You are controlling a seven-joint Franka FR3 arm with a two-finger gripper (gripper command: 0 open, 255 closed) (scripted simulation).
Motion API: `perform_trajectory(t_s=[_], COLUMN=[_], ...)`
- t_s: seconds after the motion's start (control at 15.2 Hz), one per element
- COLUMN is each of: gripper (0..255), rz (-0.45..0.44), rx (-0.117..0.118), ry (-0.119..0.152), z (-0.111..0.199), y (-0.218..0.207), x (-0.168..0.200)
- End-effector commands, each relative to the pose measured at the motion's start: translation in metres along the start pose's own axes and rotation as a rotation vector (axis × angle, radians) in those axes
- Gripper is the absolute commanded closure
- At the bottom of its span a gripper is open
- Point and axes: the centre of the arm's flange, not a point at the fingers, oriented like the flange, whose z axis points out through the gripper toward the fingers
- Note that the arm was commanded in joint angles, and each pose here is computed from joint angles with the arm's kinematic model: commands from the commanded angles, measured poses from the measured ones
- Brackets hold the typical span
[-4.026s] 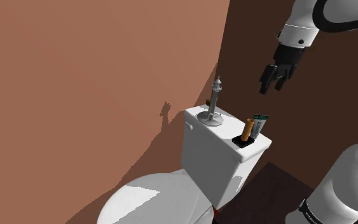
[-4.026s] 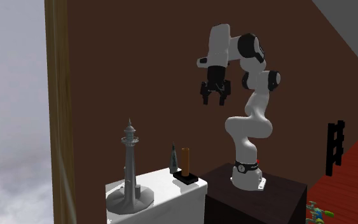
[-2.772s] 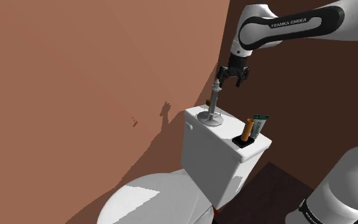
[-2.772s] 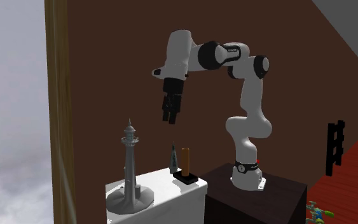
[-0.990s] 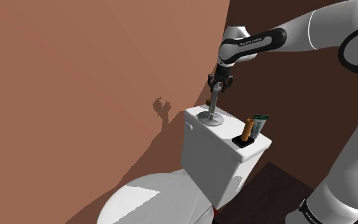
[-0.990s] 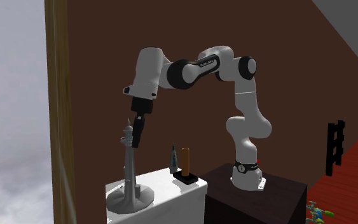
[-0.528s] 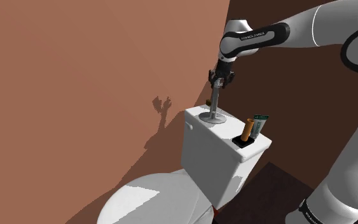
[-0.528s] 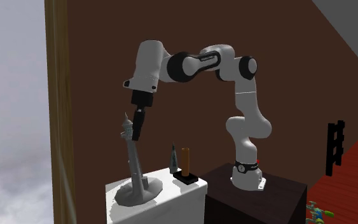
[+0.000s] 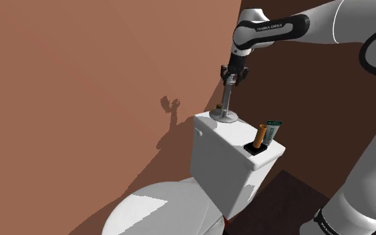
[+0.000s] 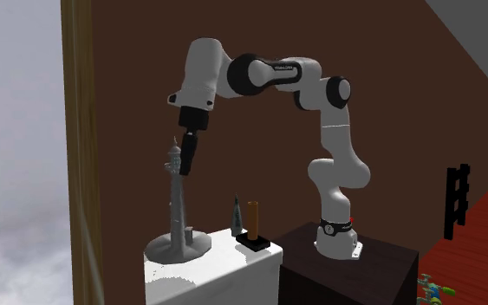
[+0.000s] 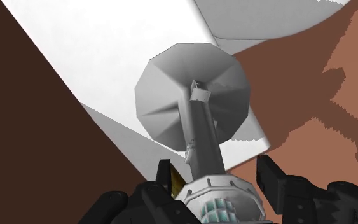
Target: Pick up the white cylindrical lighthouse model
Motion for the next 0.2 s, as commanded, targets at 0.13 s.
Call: perform_trajectory(t_s=[0.13], gripper=[255], rz=[0.000], rx=[0.000], ry=[0.001], z=[-0.0129], y=[-0.0009], x=[0.0029])
